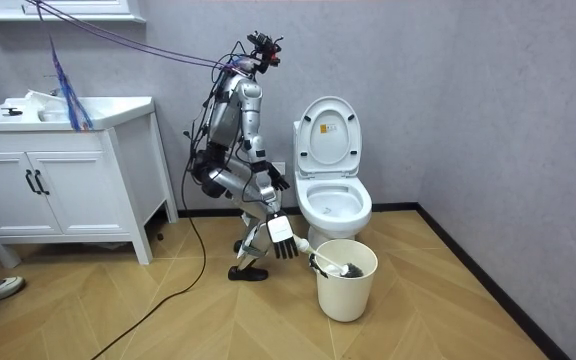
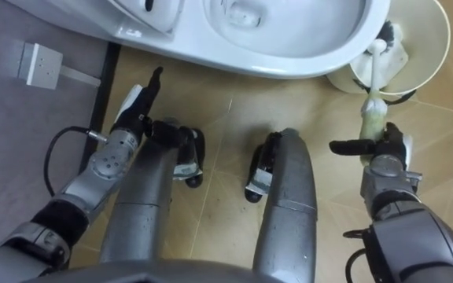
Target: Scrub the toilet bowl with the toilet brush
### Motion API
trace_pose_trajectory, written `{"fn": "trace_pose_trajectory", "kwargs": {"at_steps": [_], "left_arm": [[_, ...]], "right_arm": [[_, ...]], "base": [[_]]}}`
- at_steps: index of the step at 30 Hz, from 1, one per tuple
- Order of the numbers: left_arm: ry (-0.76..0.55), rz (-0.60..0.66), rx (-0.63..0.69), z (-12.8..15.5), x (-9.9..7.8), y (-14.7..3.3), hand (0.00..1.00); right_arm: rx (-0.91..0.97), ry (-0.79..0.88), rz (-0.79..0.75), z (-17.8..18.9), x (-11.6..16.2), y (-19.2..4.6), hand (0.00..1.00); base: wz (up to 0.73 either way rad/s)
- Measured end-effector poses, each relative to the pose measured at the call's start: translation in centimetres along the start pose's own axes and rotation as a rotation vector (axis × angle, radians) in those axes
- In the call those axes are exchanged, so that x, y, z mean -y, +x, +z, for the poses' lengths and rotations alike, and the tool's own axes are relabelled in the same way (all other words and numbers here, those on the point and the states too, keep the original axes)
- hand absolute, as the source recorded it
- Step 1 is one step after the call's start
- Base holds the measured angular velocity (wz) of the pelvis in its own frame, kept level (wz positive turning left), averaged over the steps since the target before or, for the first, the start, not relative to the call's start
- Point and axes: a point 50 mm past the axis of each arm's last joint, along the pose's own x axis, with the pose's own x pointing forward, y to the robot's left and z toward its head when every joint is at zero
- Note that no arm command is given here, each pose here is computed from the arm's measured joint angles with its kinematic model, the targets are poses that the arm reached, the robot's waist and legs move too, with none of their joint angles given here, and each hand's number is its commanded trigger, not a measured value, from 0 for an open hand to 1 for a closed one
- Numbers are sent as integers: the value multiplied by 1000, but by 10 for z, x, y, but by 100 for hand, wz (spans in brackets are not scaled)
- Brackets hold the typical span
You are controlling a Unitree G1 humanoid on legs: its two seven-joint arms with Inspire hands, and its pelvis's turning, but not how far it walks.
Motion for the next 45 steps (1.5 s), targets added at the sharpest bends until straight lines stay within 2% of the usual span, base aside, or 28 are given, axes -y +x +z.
{"fn": "trace_pose_trajectory", "kwargs": {"at_steps": [8,22,31,38,45], "left_arm": [[-7,-18,-9,-7,6,-8,0],[16,-23,-21,-12,4,-11,0],[1,-28,-33,-15,10,-14,0],[-5,-39,-77,-27,15,-20,0],[2,-7,-170,-51,6,-26,0]], "right_arm": [[-13,30,15,-2,-1,0,100],[-38,118,9,-5,-1,-1,100],[-84,167,-1,-19,-3,-3,100],[-171,300,8,-37,-9,-8,100],[-260,435,11,-57,-16,-15,100]], "base": [[0],[0],[0],[-8],[-1]]}}
